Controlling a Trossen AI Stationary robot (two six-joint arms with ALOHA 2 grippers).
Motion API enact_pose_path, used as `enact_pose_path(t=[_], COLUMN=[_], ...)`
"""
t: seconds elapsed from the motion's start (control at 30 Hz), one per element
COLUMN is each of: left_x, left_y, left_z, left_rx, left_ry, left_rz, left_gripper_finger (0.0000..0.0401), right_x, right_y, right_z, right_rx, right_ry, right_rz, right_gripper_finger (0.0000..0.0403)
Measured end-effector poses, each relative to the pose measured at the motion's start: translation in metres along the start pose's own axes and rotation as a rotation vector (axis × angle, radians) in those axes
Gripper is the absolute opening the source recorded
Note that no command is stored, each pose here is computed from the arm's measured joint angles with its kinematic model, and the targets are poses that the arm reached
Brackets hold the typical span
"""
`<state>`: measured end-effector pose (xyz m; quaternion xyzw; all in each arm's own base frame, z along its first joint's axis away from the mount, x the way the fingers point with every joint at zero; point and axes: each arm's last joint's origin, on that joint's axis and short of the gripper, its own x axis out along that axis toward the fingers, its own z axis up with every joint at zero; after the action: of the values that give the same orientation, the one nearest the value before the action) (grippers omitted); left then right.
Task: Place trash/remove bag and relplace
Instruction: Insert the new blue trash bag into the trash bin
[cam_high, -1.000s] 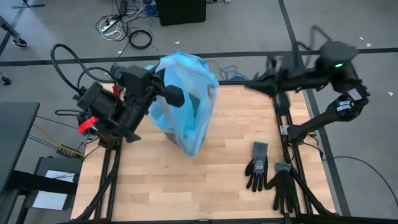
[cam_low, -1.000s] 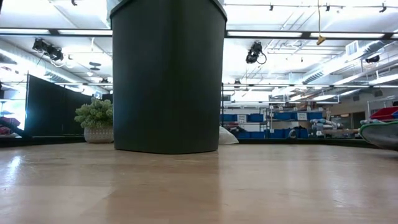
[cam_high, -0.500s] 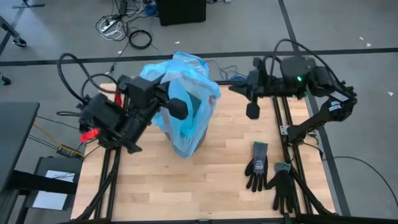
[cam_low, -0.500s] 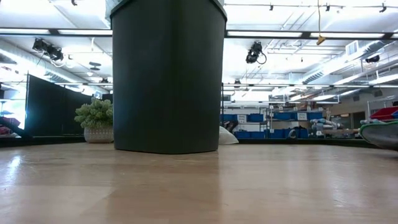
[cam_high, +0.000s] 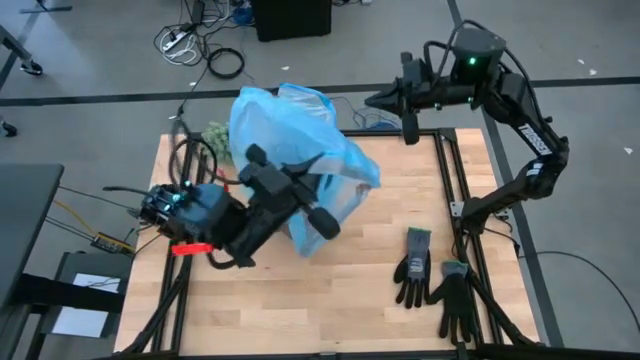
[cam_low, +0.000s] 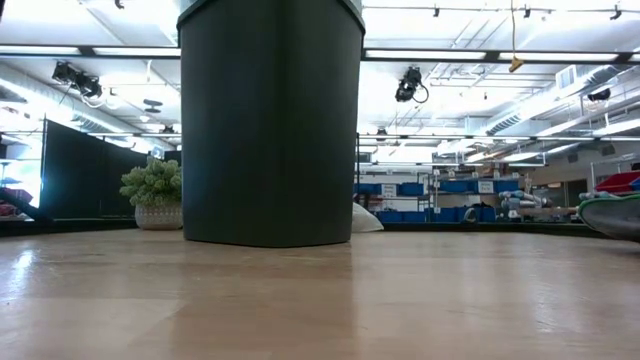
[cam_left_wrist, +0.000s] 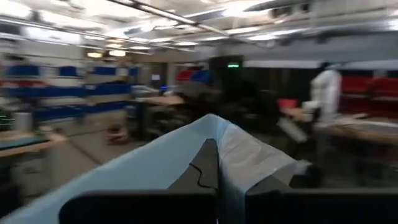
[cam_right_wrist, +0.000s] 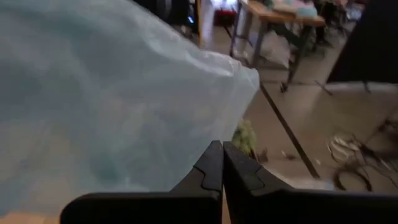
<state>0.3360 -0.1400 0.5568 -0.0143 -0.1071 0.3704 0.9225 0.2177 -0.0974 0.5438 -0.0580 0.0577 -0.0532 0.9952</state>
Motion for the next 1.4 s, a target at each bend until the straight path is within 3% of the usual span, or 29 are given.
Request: enact_pose_path(t=[0.3, 0.4, 0.6, 0.93, 1.23, 1.4], left_x=[0.024, 0.035, 0.051, 0.011, -0.010, -0.017], left_y=[-0.003, -0.006, -0.020, -0.037, -0.046, -0.052], left_z=[-0.024, -0.040, -0.064, -0.071, -0.072, -0.072], left_rx=[-0.085, -0.123, -0.284, -0.234, -0.231, -0.237], left_ry=[0.057, 0.116, 0.083, 0.099, 0.114, 0.126], left_rz=[-0.217, -0.240, 0.002, 0.366, 0.318, 0.213], left_gripper_finger=[0.0001, 0.0001, 0.0001, 0.0001, 0.0001, 0.0001], right_x=[0.017, 0.024, 0.024, 0.025, 0.035, 0.054], right_y=[-0.028, -0.037, -0.049, -0.066, -0.071, -0.074], right_z=[-0.014, -0.021, -0.025, -0.027, -0.031, -0.042], right_rx=[0.017, 0.040, 0.047, 0.021, 0.046, 0.073], right_ry=[0.028, 0.042, 0.037, 0.011, -0.006, 0.008], right_rz=[0.063, 0.097, 0.113, 0.069, 0.144, 0.247], right_gripper_finger=[0.0000, 0.0000, 0.0000, 0.0000, 0.0000, 0.0000])
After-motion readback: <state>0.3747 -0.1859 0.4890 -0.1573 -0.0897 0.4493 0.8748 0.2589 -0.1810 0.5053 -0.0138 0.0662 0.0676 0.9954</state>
